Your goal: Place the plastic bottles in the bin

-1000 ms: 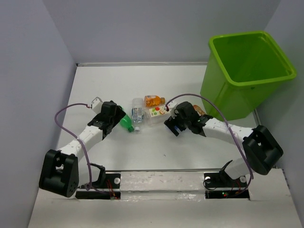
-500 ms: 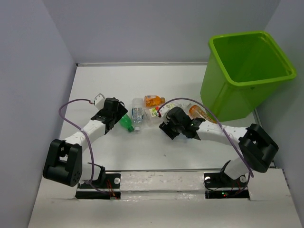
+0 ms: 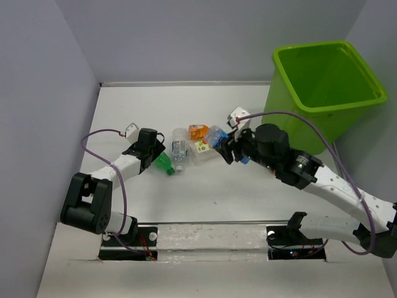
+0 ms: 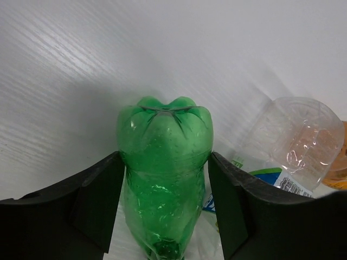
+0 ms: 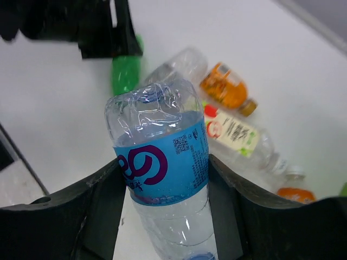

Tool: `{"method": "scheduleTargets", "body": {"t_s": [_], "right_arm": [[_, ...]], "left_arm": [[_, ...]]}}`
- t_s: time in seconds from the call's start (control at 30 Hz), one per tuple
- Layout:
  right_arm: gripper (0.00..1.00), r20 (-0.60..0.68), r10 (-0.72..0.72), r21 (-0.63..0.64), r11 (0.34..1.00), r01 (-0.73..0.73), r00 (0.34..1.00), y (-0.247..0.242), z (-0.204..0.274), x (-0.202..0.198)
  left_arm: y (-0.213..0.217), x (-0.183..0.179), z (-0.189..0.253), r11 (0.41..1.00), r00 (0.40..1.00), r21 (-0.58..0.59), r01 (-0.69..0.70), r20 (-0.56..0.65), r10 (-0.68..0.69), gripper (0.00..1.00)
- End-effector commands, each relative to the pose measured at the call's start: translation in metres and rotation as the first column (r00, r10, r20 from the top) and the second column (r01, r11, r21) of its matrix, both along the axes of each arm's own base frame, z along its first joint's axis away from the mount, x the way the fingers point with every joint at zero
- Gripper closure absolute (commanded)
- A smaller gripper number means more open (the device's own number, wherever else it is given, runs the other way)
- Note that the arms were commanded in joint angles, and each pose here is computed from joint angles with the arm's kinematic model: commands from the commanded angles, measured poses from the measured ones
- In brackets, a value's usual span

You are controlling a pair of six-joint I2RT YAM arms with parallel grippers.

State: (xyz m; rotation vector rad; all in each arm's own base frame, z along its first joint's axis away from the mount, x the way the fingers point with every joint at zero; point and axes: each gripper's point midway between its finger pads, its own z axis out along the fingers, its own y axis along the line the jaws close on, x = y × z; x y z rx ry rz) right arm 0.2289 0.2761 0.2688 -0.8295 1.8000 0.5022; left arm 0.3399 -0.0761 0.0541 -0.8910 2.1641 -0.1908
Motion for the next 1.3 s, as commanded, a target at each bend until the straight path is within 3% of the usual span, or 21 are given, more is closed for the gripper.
{"method": "scheduleTargets", "body": {"t_s": [0.0, 0.03, 0.13, 0.17, 0.2, 0.27, 0.33, 0.47, 0.5, 0.53, 0.57, 0.6, 0.67, 0.87, 0.93, 1.07, 1.1, 1.13, 1.17, 1.2, 1.27], "right_arm": [[0.67, 0.291, -0.242, 0.258, 0.951, 0.168, 0.925, -0.037, 0.164, 0.026], [0.67, 0.337, -0.293, 0.289, 0.937, 0.198, 0.895, -0.046, 0.188, 0.03], [0.67, 0.485, -0.525, 0.382, 0.846, 0.371, 0.699, -0.1, 0.267, 0.054], [0.67, 0.515, -0.585, 0.374, 0.811, 0.45, 0.626, -0.121, 0.278, 0.065], [0.67, 0.517, -0.678, 0.419, 0.732, 0.537, 0.522, -0.159, 0.301, 0.084], [0.68, 0.49, -0.757, 0.465, 0.647, 0.605, 0.432, -0.197, 0.311, 0.103], [0.68, 0.473, -0.817, 0.473, 0.552, 0.687, 0.331, -0.24, 0.31, 0.124], [0.66, 0.408, -0.875, 0.506, 0.456, 0.732, 0.262, -0.28, 0.295, 0.141], [0.54, 0.388, -0.884, 0.507, 0.44, 0.741, 0.259, -0.285, 0.29, 0.144], [0.36, 0.37, -0.892, 0.493, 0.425, 0.759, 0.259, -0.292, 0.281, 0.149], [0.11, 0.325, -0.907, 0.508, 0.406, 0.759, 0.268, -0.3, 0.28, 0.154], [0.01, 0.298, -0.888, 0.45, 0.454, 0.769, 0.35, -0.291, 0.265, 0.158], [0.0, 0.28, -0.877, 0.455, 0.48, 0.75, 0.391, -0.284, 0.266, 0.155], [0.0, 0.216, -0.734, 0.557, 0.634, 0.536, 0.643, -0.234, 0.282, 0.106], [0.0, 0.19, -0.616, 0.535, 0.718, 0.445, 0.764, -0.205, 0.259, 0.095], [0.02, 0.128, -0.404, 0.568, 0.778, 0.267, 0.906, -0.165, 0.232, 0.048], [0.02, 0.081, -0.228, 0.58, 0.802, 0.141, 0.97, -0.136, 0.214, 0.036], [0.01, 0.107, -0.114, 0.598, 0.801, 0.027, 0.988, -0.121, 0.224, 0.017], [0.0, 0.015, -0.014, 0.63, 0.777, 0.001, 1.0, -0.108, 0.204, 0.011], [0.0, 0.038, 0.114, 0.638, 0.762, -0.112, 0.993, -0.092, 0.204, -0.007], [0.0, 0.004, 0.177, 0.659, 0.74, -0.136, 0.984, -0.08, 0.188, -0.014]], "left_arm": [[0.007, 0.005, 0.007, 0.999, 0.998, 0.006, -0.036, 0.056, 0.036, 0.35], [0.008, 0.004, 0.006, 0.999, 0.998, 0.008, -0.037, 0.053, 0.037, 0.36], [0.01, 0.001, 0.003, 0.999, 0.998, 0.013, -0.041, 0.051, 0.04, 0.5], [0.012, -0.002, 0.001, 0.999, 0.998, 0.011, -0.044, 0.05, 0.044, 0.57], [0.011, -0.003, 0.001, 0.999, 0.998, 0.007, -0.041, 0.051, 0.041, 0.67], [0.011, -0.006, 0.006, 0.999, 0.997, -0.005, -0.04, 0.072, 0.04, 0.75], [0.009, -0.007, 0.01, 0.999, 0.996, -0.023, -0.027, 0.088, 0.028, 0.77], [0.008, -0.009, 0.036, 1.0, 0.989, -0.029, -0.005, 0.148, 0.009, 0.77], [0.01, -0.011, 0.041, 1.0, 0.988, -0.02, -0.004, 0.154, 0.007, 0.77], [0.011, -0.011, 0.047, 1.0, 0.986, -0.018, -0.004, 0.165, 0.007, 0.77], [0.011, -0.013, 0.059, 1.0, 0.982, -0.024, 0.001, 0.19, 0.004, 0.77], [0.011, -0.015, 0.066, 1.0, 0.979, -0.023, 0.014, 0.205, -0.009, 0.77], [0.009, -0.015, 0.084, 0.999, 0.967, -0.037, 0.028, 0.252, -0.018, 0.77], [-0.009, -0.017, 0.18, 0.984, 0.874, -0.091, 0.154, 0.476, -0.093, 0.82], [-0.021, -0.016, 0.22, 0.972, 0.828, -0.107, 0.21, 0.547, -0.118, 0.85], [-0.056, -0.021, 0.298, 0.937, 0.725, -0.107, 0.332, 0.664, -0.181, 0.85], [-0.075, -0.027, 0.326, 0.919, 0.679, -0.101, 0.382, 0.706, -0.204, 0.85], [-0.073, -0.025, 0.335, 0.924, 0.669, -0.096, 0.371, 0.717, -0.195, 0.85], [-0.095, -0.033, 0.346, 0.898, 0.639, -0.094, 0.43, 0.735, -0.229, 0.85], [-0.103, -0.037, 0.359, 0.888, 0.611, -0.091, 0.451, 0.756, -0.233, 0.85], [-0.131, -0.047, 0.37, 0.845, 0.56, -0.094, 0.526, 0.787, -0.261, 0.85]]}}
